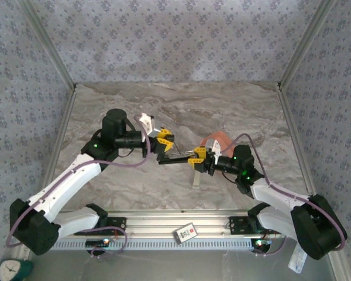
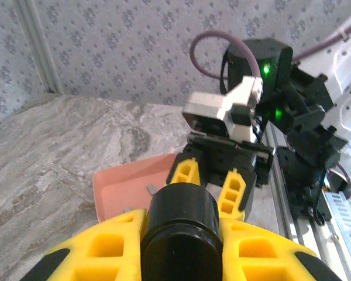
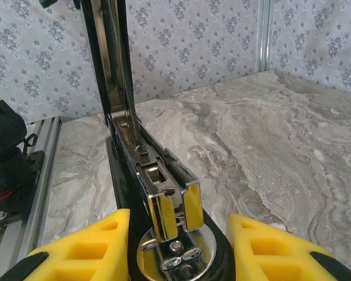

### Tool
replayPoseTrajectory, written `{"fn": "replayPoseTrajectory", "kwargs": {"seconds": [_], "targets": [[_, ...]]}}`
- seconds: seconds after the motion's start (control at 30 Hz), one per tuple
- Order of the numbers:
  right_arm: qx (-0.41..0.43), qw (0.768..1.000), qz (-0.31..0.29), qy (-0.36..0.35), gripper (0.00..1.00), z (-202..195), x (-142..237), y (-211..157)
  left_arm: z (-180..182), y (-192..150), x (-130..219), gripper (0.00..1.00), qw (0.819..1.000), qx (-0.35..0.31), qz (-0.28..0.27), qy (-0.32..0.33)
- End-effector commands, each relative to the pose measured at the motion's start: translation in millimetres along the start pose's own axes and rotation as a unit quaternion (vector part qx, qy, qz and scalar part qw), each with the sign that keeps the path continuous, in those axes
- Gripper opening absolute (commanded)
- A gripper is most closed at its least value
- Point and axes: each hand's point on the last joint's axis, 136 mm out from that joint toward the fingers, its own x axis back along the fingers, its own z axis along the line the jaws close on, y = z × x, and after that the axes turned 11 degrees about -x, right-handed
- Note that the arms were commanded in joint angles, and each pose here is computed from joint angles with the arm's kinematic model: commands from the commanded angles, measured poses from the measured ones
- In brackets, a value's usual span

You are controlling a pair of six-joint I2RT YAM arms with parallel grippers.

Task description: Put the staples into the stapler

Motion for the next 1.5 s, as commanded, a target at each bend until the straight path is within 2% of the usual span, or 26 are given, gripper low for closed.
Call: {"fn": "replayPoseTrajectory", "kwargs": {"seconds": [0.0, 0.2, 0.4, 0.6, 0.83, 1.13, 1.47], "targets": [[-0.009, 0.996, 0.063, -0.067, 0.29, -25, 0, -43, 26, 89, 31, 0.0, 0.988, -0.038, -0.119, 0.088], [-0.014, 0.995, 0.075, -0.07, 0.3, -26, -6, -56, 37, 108, 44, 0.0, 0.979, -0.045, -0.143, 0.138], [-0.012, 0.994, 0.092, -0.065, 0.31, -25, -18, -63, 43, 120, 50, 0.0, 0.973, -0.044, -0.165, 0.155], [-0.015, 0.994, 0.091, -0.06, 0.4, -27, -27, -68, 47, 130, 54, 0.0, 0.968, -0.037, -0.185, 0.165], [-0.002, 0.995, 0.084, -0.058, 0.57, -21, -25, -57, 51, 118, 54, 0.0, 0.968, -0.047, -0.159, 0.186], [0.044, 0.996, 0.059, -0.051, 0.62, -1, -11, -18, 46, 103, 47, 0.0, 0.974, -0.068, -0.131, 0.173], [0.11, 0.993, 0.04, 0.031, 0.68, 39, -19, 47, 33, 97, 33, 0.0, 0.981, -0.072, -0.138, 0.115]]}}
